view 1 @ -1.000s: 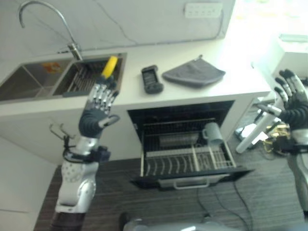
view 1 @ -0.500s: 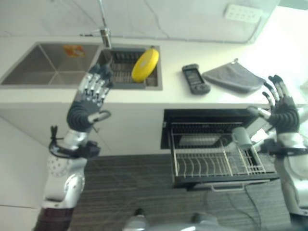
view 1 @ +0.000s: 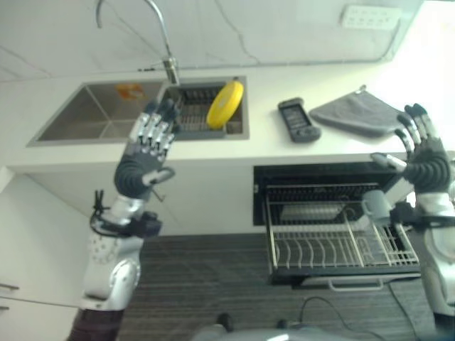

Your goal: Place the dishes in the dishwasher.

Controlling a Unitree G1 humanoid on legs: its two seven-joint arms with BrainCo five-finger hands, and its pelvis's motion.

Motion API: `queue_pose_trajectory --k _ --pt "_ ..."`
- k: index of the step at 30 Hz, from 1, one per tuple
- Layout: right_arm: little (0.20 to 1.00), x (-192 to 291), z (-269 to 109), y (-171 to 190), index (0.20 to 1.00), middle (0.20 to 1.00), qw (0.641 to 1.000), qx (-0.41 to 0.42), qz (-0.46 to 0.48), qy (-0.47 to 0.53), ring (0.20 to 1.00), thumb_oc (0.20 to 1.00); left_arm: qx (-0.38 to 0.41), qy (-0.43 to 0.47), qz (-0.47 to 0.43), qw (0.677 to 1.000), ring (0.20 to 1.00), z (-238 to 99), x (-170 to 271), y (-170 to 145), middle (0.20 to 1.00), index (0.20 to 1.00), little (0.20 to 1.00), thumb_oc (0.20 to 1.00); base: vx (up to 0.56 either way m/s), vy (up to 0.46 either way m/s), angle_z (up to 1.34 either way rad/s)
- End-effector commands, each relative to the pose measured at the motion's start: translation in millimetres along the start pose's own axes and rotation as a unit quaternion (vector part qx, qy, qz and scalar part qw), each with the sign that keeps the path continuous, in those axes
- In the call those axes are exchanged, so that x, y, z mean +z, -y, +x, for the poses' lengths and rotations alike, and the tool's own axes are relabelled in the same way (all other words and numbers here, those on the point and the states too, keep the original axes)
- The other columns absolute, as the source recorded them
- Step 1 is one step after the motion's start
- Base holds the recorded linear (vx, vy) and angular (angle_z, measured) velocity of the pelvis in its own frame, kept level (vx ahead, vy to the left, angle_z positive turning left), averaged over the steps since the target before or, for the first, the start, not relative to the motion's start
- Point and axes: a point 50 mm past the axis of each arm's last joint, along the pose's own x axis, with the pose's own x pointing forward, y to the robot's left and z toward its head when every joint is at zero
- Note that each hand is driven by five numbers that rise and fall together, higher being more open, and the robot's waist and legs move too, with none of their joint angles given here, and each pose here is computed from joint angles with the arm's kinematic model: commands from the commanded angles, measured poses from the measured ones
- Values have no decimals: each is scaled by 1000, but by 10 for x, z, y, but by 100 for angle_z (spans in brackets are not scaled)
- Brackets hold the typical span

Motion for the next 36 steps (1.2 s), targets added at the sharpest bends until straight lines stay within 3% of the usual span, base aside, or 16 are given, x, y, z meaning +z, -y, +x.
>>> queue_pose_trajectory --k 1,12,20,24,36 --pt "1000 274 95 71 1000 1000 997 0 -5 77 1000 1000 -14 49 36 998 1000 72 196 -10 1000 1000 1000 1000 31 -89 7" --pt "1000 341 147 115 1000 1000 996 21 -30 83 1000 1000 15 59 40 997 1000 -16 235 -28 1000 1000 1000 1000 84 126 14" --pt "1000 399 136 248 1000 1000 994 -12 -37 100 1000 1000 -12 82 53 995 1000 61 291 -47 1000 1000 1000 1000 184 547 -31" --pt "1000 315 134 75 1000 1000 995 13 -9 97 1000 1000 -26 80 81 993 1000 93 368 -46 1000 1000 1000 1000 146 343 -35" --pt "1000 333 190 -12 1000 1000 994 39 -22 97 1000 1000 -8 99 50 994 1000 141 305 38 1000 1000 1000 1000 30 -67 4"
